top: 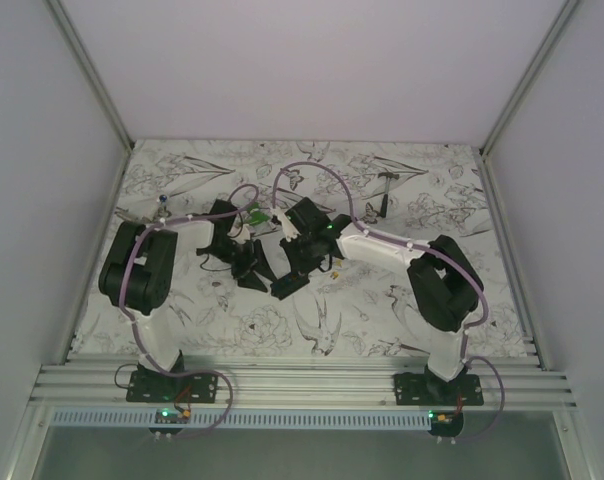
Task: Snap on the fuse box
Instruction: Install the fuse at the fuse box base.
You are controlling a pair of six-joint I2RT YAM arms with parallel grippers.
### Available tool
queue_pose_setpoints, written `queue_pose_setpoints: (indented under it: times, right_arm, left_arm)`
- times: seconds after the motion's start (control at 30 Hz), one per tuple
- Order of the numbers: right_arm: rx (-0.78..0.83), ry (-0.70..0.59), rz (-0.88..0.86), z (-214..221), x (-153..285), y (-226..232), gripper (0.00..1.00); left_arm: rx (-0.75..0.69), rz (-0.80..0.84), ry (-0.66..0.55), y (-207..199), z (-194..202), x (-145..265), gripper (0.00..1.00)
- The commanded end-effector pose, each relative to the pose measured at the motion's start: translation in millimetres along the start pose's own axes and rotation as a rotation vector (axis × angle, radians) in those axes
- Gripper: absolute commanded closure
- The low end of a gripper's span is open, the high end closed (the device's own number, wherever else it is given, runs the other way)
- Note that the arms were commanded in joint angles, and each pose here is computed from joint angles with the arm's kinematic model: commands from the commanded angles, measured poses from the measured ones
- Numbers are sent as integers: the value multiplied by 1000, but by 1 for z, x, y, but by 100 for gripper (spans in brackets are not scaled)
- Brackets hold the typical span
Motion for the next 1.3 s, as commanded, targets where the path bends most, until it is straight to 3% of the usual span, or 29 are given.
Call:
queue_pose_setpoints:
  times: [0.0,0.47,1.27]
  right_arm:
    - [35,6,-19,-7,-3,1,87]
    - [79,48,15,-4,-6,4,95]
    - [60,170,28,18,-27,-2,98]
  left_arm:
    - [2,5,50,-3,3,-1,57]
    - [-1,-21,35,-4,-1,1,68]
    - [16,-44,41,0,-2,-2,71]
Point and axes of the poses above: each gripper's point midway between its finger pads, its own x axis back along the fingers, its own y axis along the line the jaws close on, z = x × y, the point moved 9 cm from there along x, back along the fingers, and after that the axes turned 14 degrees about x, right-handed, at the moved point
